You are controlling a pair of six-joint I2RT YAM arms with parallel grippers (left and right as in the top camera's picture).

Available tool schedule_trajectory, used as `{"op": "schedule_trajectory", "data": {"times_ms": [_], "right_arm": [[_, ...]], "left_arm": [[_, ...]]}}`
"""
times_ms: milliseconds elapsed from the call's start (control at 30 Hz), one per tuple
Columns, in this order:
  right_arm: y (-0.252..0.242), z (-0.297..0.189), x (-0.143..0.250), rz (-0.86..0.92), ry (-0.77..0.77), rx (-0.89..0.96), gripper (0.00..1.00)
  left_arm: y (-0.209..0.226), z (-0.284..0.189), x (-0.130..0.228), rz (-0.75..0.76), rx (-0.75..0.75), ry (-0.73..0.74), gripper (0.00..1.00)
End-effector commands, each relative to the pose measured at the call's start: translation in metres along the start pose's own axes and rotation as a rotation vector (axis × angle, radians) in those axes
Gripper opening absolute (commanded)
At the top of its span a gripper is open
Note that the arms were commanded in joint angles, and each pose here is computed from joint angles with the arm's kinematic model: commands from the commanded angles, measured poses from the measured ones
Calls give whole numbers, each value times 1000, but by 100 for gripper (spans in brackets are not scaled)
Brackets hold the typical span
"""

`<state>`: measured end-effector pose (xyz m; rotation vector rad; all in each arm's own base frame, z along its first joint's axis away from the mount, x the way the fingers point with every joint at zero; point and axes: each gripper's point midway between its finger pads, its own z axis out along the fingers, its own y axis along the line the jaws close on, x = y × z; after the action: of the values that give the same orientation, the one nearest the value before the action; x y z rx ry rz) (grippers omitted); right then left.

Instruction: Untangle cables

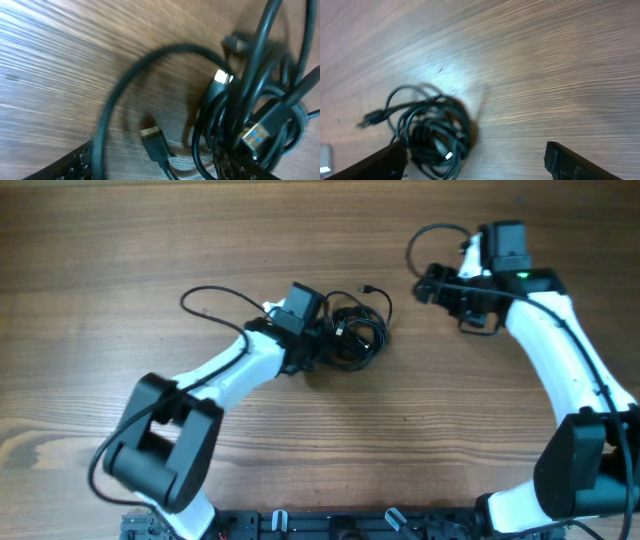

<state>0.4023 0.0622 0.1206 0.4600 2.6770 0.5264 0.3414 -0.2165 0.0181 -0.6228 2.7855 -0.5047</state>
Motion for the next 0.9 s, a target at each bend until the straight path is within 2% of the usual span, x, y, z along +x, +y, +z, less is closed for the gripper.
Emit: {"op": "schedule_trajectory", "data": {"times_ms": [0, 67, 133, 367, 433, 467, 500, 667, 800, 867], "right_arm": [[-2, -13, -11, 4, -29, -17, 90], [-2, -13, -10, -8, -24, -14, 90], [-3, -13, -8, -29, -19, -12, 90], [-3, -13, -7, -48, -15, -10, 90], [-2, -13, -7, -52, -14, -15, 90], [-1, -13, -7, -54, -10, -24, 90], [1, -13, -6, -56, -5, -36, 90], [28, -15, 4, -216, 33, -186, 90], [66, -26, 19, -376, 65, -422, 90], [86, -37, 26, -414, 80, -555, 89]], "left_arm": [[-1, 8, 4, 38, -8, -7, 73], [-3, 8, 1, 35, 4, -16, 71], [-6, 8, -1, 35, 17, -26, 59], [3, 15, -4, -23, -18, -40, 43], [4, 15, -6, -24, -21, -44, 31], [4, 15, -6, -24, -23, -47, 12], [4, 15, -7, -25, -23, -47, 4], [-13, -6, -19, 45, 42, -83, 4], [-81, -83, -38, 278, 296, -152, 4], [-107, -121, -39, 338, 408, -179, 4]]}}
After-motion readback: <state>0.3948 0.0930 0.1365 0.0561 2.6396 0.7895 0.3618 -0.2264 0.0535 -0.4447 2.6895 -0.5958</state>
